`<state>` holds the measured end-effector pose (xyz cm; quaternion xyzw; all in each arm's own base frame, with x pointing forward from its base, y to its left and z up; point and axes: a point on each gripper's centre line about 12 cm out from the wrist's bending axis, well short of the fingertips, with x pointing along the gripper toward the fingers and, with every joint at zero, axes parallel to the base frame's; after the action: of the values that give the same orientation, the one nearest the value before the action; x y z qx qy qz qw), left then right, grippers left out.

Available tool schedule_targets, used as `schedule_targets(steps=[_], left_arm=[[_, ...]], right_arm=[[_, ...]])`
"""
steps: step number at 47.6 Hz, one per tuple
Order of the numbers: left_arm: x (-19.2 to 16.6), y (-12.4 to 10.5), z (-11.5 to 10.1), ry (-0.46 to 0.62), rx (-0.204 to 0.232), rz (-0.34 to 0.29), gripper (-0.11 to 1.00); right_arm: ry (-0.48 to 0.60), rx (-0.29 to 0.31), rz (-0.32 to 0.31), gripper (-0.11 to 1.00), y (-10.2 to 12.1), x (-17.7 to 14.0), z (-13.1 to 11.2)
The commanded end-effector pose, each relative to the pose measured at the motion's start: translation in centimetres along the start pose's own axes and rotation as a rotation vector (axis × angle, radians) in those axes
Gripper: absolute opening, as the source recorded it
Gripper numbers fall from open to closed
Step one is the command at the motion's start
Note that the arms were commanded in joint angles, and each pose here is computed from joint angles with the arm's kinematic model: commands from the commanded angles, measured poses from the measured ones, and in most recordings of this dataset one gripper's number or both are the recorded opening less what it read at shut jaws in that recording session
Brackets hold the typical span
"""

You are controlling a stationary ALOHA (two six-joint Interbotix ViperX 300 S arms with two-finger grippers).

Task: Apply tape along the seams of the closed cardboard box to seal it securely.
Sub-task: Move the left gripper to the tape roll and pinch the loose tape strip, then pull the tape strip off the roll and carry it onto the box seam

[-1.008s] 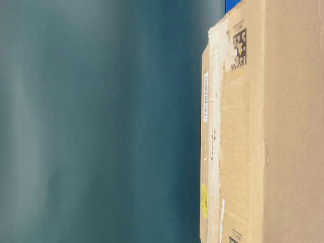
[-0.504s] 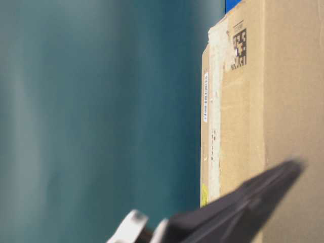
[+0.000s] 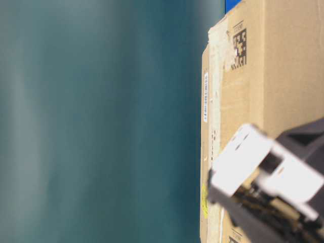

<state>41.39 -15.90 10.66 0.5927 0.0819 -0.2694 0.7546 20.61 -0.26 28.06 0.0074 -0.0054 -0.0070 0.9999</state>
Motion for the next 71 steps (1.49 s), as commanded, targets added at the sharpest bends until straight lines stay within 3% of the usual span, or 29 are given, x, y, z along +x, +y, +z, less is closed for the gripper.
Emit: schedule_targets(steps=[1,23,39,59,71], left_arm=[[0.4,1.6,0.4,-0.012,-0.002,0.045,0.64],[0.5,1.6,0.5,-0.013,-0.004,0.044,0.58],[0.0,2.3,0.5,-0.015,-0.025,0.060,0.03],[-1.5,4.4,0.4,-0.001,-0.010,0.056,0.02],[-3.4,6.2,0.2,0.014,0.085,0.073,0.02]], right_arm=[[-0.008,-0.006,0.001,0.00,0.0,0.3,0.4],[0.014,-0.014,0.000,0.00,0.0,0.5,-0.1],[0.028,-0.015,0.001,0.00,0.0,0.7,-0.4],[0.038,-0.015,-0.001,0.00,0.0,0.8,-0.7],[0.048,-0.015,-0.001,0.00,0.0,0.9,-0.9]])
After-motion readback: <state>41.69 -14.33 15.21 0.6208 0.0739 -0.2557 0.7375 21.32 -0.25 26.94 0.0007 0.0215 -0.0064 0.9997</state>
